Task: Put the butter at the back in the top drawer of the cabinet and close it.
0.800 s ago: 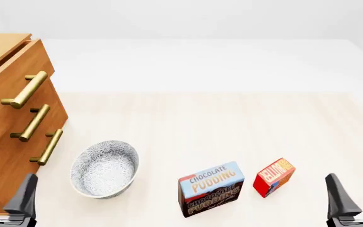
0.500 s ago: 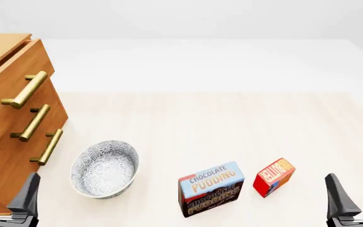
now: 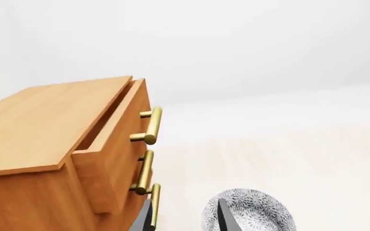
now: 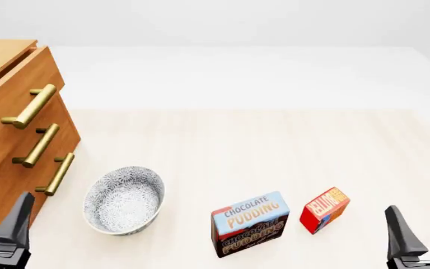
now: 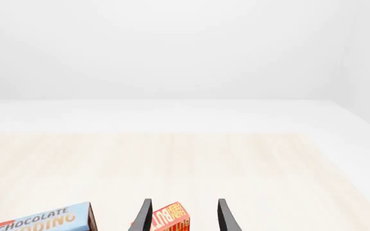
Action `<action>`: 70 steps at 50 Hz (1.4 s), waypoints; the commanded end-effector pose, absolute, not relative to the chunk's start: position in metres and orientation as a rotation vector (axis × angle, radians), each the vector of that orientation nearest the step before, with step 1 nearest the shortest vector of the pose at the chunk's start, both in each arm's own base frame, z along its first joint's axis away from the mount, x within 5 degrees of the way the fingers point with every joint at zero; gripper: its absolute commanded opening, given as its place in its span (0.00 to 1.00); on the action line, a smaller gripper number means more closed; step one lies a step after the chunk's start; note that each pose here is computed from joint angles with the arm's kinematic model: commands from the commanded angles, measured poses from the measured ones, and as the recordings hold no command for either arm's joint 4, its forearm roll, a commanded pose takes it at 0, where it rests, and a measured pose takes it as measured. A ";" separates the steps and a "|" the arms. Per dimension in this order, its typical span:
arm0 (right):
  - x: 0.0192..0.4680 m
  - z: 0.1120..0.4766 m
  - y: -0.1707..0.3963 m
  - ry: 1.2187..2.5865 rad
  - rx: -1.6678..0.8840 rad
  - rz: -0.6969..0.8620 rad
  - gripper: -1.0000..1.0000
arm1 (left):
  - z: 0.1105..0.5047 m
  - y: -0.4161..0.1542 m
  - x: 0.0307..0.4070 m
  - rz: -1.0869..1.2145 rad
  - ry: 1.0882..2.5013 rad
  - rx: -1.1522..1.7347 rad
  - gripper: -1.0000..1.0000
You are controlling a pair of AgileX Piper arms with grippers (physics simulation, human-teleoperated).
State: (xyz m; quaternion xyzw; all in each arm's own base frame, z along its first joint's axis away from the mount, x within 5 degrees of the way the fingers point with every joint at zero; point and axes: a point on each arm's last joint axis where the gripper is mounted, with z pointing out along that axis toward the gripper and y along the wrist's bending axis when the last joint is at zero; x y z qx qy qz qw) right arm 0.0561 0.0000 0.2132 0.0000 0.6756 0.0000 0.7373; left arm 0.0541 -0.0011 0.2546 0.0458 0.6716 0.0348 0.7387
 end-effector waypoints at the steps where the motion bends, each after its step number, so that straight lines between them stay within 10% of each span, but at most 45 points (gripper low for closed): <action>1: 0.056 0.213 0.000 1.484 0.000 0.000 1.00 | 0.278 -0.001 0.043 0.119 1.472 0.156 1.00; 70: 0.056 0.213 0.000 1.484 0.000 0.000 1.00 | 0.304 -0.008 0.060 0.421 1.404 0.590 1.00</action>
